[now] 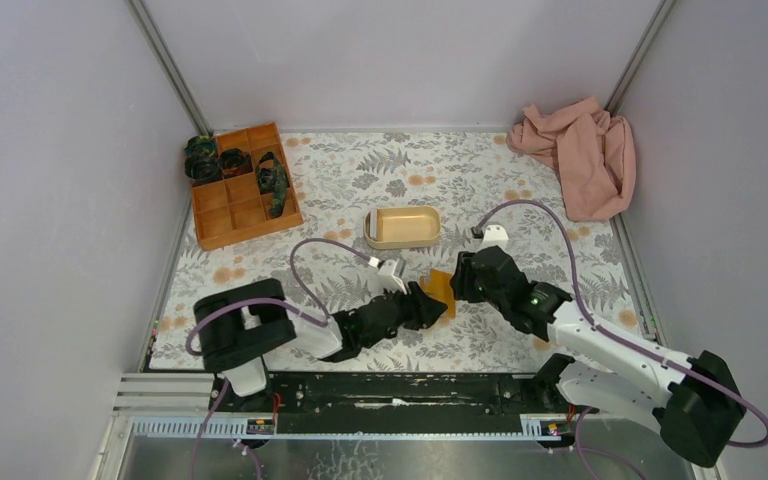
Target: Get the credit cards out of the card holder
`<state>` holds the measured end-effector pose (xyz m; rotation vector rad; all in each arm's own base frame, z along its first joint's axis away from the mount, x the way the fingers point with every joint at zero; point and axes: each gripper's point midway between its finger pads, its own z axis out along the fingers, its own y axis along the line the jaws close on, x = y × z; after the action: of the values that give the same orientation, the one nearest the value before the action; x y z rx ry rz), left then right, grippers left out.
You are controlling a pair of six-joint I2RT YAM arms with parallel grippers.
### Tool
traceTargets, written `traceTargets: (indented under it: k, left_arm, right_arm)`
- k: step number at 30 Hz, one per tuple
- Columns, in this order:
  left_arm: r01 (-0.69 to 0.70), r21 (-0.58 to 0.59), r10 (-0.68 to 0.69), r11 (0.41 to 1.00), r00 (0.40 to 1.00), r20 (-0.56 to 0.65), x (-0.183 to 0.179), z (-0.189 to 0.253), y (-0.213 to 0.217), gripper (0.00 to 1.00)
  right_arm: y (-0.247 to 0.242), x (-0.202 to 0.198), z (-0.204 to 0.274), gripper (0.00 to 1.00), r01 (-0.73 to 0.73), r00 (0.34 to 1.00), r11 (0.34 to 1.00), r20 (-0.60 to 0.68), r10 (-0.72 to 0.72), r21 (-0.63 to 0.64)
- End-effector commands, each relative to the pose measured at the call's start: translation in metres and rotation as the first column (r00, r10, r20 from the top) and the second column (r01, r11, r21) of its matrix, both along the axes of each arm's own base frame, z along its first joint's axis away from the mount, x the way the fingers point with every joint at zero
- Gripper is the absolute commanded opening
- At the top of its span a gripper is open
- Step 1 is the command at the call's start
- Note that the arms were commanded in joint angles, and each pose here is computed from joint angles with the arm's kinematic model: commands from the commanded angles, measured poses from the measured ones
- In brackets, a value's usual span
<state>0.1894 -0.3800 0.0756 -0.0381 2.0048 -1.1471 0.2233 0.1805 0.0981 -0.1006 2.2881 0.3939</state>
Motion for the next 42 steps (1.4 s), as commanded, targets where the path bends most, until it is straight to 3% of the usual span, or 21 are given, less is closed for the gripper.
traceTargets:
  k: [1,10,14,16,26,42]
  left_arm:
    - [0.046,-0.062,-0.047,0.997,0.999,-0.014,-0.001,0.001,-0.022,0.46]
    - [0.063,-0.112,-0.064,0.992,0.998,-0.004,-0.005,0.016,-0.025,0.44]
    - [-0.014,-0.076,0.016,0.997,1.000,0.023,0.001,0.026,0.002,0.73]
    - [-0.072,0.026,0.072,0.997,0.997,0.013,0.008,0.016,0.017,0.77]
    - [-0.148,0.226,0.140,0.963,0.989,0.050,0.029,0.005,0.018,0.75]
    - [-0.112,0.228,0.110,0.967,0.994,0.026,0.025,-0.011,0.010,0.68]
  right_arm:
    - [-0.007,0.002,0.009,0.47,0.026,0.999,0.999,0.034,-0.027,0.024]
    - [-0.015,0.002,0.012,0.47,0.035,0.998,0.999,0.051,-0.035,0.010]
    - [-0.014,0.002,0.006,0.47,0.029,0.999,1.000,0.036,-0.029,0.004]
    - [-0.014,0.004,0.005,0.47,0.033,0.999,0.999,0.038,-0.033,0.003]
    - [-0.009,0.004,0.005,0.48,0.022,0.999,1.000,0.028,-0.023,0.013]
    - [-0.014,0.004,0.009,0.49,0.033,0.999,0.999,0.041,-0.033,0.005]
